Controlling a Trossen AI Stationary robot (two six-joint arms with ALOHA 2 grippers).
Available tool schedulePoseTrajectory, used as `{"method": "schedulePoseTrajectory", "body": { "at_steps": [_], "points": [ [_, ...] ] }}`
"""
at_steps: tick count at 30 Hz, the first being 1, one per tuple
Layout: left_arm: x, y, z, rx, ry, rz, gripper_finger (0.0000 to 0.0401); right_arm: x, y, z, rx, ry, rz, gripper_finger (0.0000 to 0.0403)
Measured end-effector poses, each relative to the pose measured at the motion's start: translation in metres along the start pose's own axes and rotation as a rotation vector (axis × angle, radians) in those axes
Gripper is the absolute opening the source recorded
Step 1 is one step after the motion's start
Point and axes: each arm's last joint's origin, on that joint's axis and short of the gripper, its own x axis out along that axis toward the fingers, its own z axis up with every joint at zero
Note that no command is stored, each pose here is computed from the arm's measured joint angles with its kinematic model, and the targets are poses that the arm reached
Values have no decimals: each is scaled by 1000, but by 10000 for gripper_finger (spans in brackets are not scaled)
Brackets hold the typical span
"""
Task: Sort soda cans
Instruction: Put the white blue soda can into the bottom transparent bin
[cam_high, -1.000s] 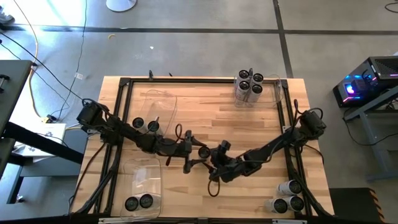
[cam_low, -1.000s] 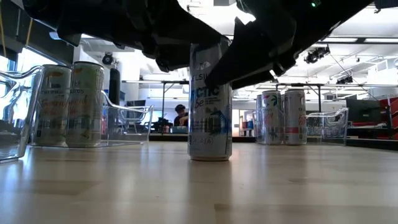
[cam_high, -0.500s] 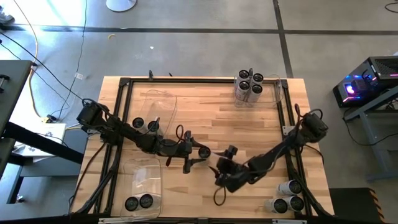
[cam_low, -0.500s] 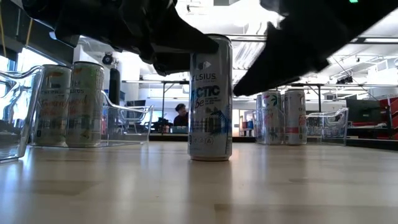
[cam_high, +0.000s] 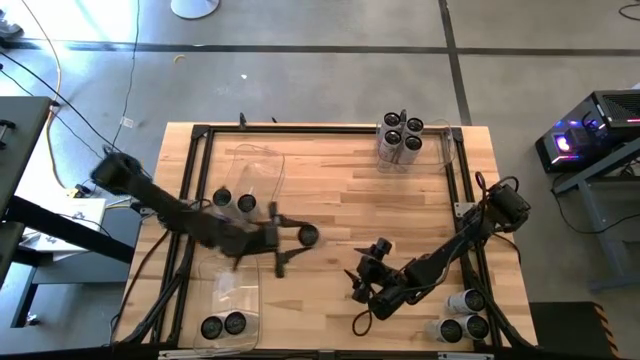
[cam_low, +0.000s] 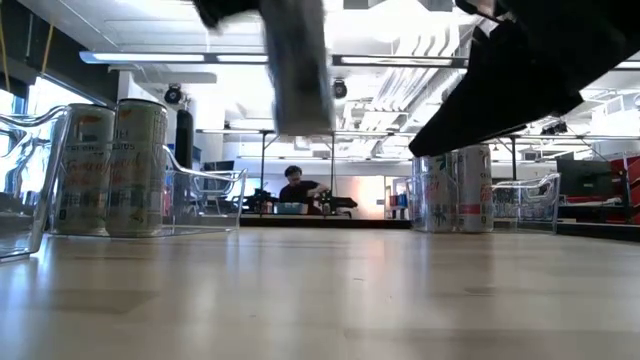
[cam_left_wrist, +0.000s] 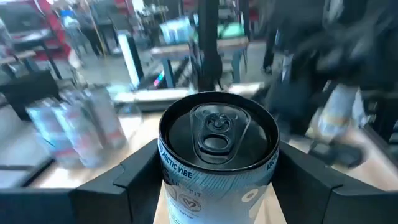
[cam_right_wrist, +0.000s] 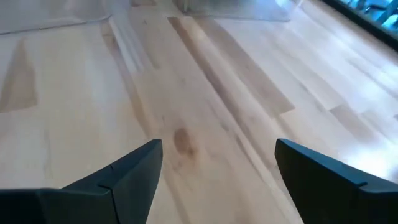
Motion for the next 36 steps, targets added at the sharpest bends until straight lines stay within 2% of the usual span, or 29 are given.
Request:
{"method": "schedulePoseTrajectory", "body": {
  "at_steps": [4,8,10,12,15,21,29,32,36],
  "points": [
    [-55,-10,35,-32,-57,-13,238,3,-3,2,-9,-20,-33,307],
    [-114,-28,47,85,26,91,238,8,-6,6,4,-21,-48,307],
    [-142,-35,55,94,18,118,238,10,-7,7,13,-23,-50,307],
    [-166,-40,63,57,-1,76,238,12,-8,9,21,-24,-53,307],
    [-192,-45,59,8,6,-35,238,15,-9,11,22,-22,-52,307],
    [-215,-38,33,-96,108,-135,238,21,-10,17,9,-32,-36,307],
    [-215,-20,-21,-246,313,-59,238,23,-12,19,-36,-29,-36,307],
    [-218,-20,-40,-321,329,-67,238,28,-15,21,-29,-27,-50,307],
    [-219,-23,-56,-366,336,-95,243,34,-19,24,-28,-3,-43,307]
  ]
}}
